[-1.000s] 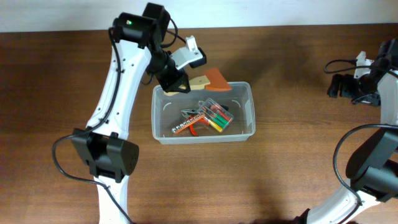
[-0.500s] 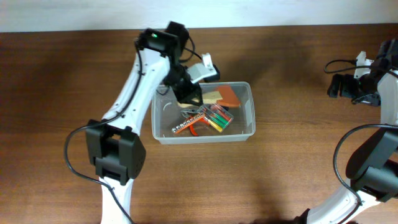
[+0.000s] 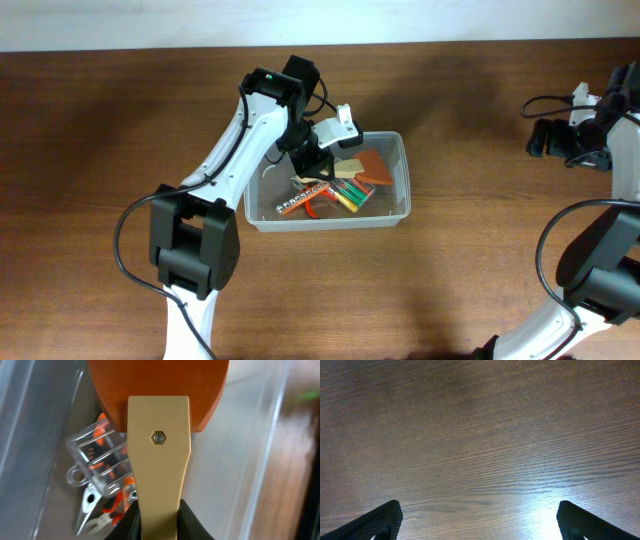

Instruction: Pack container

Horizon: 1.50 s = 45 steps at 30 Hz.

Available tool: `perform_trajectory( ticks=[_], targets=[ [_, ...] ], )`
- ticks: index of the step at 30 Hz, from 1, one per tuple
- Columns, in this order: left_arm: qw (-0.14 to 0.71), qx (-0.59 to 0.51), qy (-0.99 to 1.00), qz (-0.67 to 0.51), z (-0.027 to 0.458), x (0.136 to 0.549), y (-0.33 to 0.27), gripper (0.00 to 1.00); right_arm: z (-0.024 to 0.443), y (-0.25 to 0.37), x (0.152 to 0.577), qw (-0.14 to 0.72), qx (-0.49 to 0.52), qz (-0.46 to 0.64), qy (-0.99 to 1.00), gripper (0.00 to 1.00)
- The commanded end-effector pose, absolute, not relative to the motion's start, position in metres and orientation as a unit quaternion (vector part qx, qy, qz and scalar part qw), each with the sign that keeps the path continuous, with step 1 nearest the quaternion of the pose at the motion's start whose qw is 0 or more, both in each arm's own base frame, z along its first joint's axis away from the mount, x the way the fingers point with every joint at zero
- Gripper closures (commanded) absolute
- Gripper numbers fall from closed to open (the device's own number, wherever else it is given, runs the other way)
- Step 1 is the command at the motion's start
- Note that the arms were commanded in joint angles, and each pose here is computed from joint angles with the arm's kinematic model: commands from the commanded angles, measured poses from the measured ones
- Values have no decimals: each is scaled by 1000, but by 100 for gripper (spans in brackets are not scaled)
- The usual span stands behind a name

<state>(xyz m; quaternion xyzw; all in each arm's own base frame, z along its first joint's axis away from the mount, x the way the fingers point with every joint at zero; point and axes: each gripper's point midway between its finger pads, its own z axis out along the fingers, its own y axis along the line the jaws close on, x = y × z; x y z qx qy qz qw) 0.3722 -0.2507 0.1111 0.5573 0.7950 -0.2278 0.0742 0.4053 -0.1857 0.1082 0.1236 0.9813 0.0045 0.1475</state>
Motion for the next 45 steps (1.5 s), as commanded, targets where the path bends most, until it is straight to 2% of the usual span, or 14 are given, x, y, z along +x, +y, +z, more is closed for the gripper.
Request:
perform_trajectory(
  ticks=[1,16,23,27,32,38,42,45],
  targets=[
    [71,560,799,-206,103,377,-244,91,107,-185,405,148,126,10,981,1],
    [26,543,811,-216,68,374,-243,89,107,-185,405,148,126,10,981,1],
    [27,543,811,-215,68,374,-243,56,107,-185,405,148,126,10,981,1],
    [30,533,818,-215,71,377,-244,48,107,-185,405,148,126,10,981,1],
    [55,517,828,-211,89,390,-249,45,107,-185,405,148,126,10,981,1],
    [121,520,822,-200,148,415,-254,41,107,-185,405,148,126,10,981,1],
    [173,517,816,-190,200,426,-249,22,107,-185,405,148,126,10,981,1],
    [213,505,816,-183,241,430,-239,13,107,-185,405,148,126,10,981,1]
  ],
)
